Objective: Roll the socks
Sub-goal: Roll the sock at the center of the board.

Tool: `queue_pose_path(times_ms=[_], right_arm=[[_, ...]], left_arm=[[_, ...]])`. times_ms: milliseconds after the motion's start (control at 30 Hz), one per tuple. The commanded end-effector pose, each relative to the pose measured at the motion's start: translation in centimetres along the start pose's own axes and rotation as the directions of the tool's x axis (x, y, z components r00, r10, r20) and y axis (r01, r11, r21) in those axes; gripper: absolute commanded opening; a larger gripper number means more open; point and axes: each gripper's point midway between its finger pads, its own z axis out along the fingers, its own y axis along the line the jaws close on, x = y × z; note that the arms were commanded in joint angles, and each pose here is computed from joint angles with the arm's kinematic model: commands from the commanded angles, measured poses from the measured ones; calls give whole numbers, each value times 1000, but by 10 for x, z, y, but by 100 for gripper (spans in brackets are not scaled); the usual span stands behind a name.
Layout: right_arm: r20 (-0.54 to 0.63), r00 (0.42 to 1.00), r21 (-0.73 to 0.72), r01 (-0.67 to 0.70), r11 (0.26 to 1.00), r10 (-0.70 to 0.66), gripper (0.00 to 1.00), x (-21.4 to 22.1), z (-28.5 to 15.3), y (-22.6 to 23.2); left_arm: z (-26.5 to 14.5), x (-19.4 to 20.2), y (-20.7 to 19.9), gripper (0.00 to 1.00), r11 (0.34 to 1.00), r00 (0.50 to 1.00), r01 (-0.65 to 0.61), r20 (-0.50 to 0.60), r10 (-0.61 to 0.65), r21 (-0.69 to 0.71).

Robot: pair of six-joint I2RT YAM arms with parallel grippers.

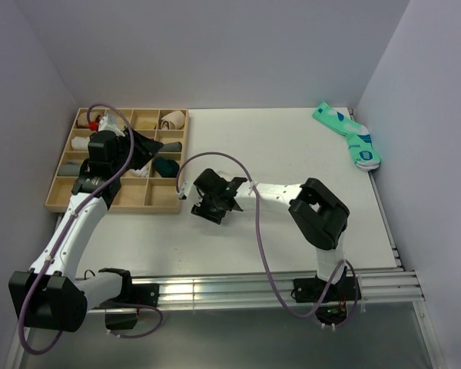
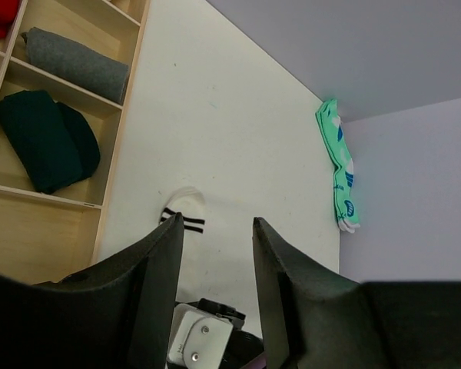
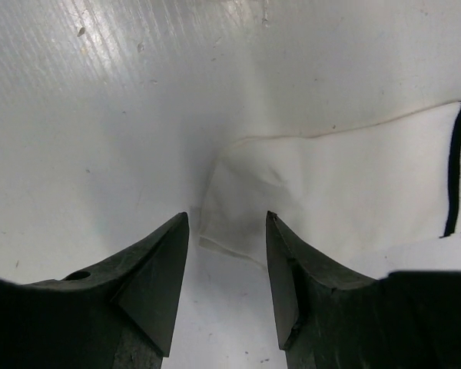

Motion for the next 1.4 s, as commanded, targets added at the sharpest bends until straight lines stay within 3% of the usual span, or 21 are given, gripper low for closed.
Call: queue_pose_path(times_ms=[0, 367, 1067, 1200, 1367], right_arm=[[67, 997, 29, 29, 999, -31, 52, -19, -24, -3], [40, 998, -34, 57, 998, -56, 51, -2, -18, 11], [4, 992, -24, 126, 992, -126, 50, 16, 15, 9], [-7, 992, -26, 125, 992, -125, 43, 20, 15, 9], [-1, 993, -72, 116, 991, -116, 29, 24, 1, 20]], left_arm=[[-9, -10, -11, 47, 999, 999, -21, 45, 19, 49], [-7, -7, -7, 47, 999, 999, -21, 37, 20, 40], [5, 15, 17, 47, 1000, 1000, -19, -4, 19, 22], [5, 26, 27, 47, 1000, 1000, -22, -22, 22, 18], [-4, 57, 41, 47, 998, 997, -33, -70, 37, 57]])
